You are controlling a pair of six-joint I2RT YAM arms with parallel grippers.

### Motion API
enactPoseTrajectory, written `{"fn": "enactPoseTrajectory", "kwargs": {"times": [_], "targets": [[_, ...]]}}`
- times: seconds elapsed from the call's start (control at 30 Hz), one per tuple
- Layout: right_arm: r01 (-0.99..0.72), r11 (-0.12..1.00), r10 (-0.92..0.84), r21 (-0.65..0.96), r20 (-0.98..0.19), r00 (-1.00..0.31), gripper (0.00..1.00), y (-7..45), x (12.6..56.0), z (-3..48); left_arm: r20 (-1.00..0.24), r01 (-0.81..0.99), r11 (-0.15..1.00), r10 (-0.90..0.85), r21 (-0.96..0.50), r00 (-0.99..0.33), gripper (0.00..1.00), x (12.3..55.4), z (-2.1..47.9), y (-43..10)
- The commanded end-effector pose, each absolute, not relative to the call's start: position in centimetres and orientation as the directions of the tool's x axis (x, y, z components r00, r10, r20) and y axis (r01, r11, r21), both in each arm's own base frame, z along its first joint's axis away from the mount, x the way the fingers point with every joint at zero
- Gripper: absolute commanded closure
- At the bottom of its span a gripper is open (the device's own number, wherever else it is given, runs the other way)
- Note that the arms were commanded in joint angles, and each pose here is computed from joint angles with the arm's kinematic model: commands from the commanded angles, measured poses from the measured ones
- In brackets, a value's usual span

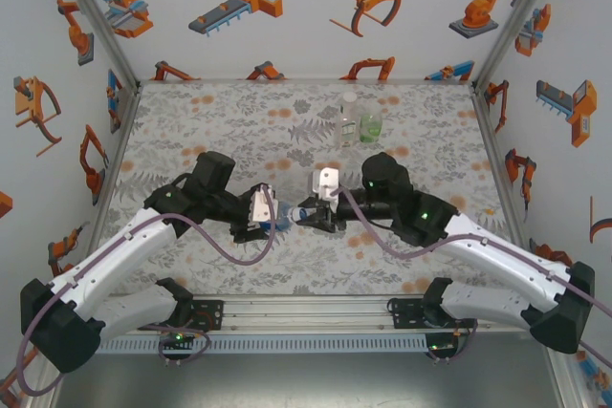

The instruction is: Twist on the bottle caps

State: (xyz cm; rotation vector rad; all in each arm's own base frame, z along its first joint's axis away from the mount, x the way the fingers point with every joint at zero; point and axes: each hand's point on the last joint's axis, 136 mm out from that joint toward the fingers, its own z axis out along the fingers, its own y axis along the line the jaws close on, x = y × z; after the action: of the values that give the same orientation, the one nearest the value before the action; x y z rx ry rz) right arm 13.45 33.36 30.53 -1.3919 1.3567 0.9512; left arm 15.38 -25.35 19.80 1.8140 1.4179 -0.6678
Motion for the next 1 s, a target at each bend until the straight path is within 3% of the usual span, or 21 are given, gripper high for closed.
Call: {"fn": "enactPoseTrajectory", "kwargs": {"times": [0.0,0.13,0.3,0.47,0.57,0.67,0.8,0.97], "targets": [[-0.908,0.281,-0.200,0.311,-0.906,-0.372,1.00,33.4,15.5,28.3,-0.817,0.946,-0.131,0.478,0.296,0.322,1.00,15.2,22.9,-26.4],[-0.716,0.436,-0.085,0.545,-0.767,-0.636,1.00,33.0,17.5,27.3,-0.814,0.946,-0.104,0.486,0.306,0.317,1.00,15.8,23.0,-26.4],[-0.311,0.603,0.136,0.734,-0.479,-0.867,1.00,31.5,19.5,24.5,-0.808,0.947,-0.056,0.508,0.316,0.300,1.00,16.7,23.0,-26.2],[-0.026,0.585,0.301,0.811,-0.247,-0.921,0.96,31.4,19.9,23.2,-0.807,0.944,-0.033,0.510,0.327,0.298,1.00,17.2,23.1,-26.2],[0.042,0.528,0.325,0.848,-0.156,-0.933,0.92,32.5,19.8,23.0,-0.806,0.944,-0.027,0.514,0.328,0.294,1.00,17.3,23.1,-26.2],[0.040,0.514,0.320,0.857,-0.148,-0.936,0.89,33.0,19.8,23.2,-0.807,0.944,-0.027,0.511,0.329,0.296,1.00,17.2,23.1,-26.2],[0.017,0.533,0.335,0.846,-0.193,-0.922,0.74,32.2,20.4,23.8,-0.808,0.944,-0.026,0.511,0.328,0.294,1.00,17.2,23.2,-26.1],[-0.176,0.591,0.293,0.787,-0.413,-0.862,0.48,30.3,21.7,28.0,-0.804,0.943,-0.021,0.517,0.333,0.295,1.00,17.3,23.1,-26.0]]}}
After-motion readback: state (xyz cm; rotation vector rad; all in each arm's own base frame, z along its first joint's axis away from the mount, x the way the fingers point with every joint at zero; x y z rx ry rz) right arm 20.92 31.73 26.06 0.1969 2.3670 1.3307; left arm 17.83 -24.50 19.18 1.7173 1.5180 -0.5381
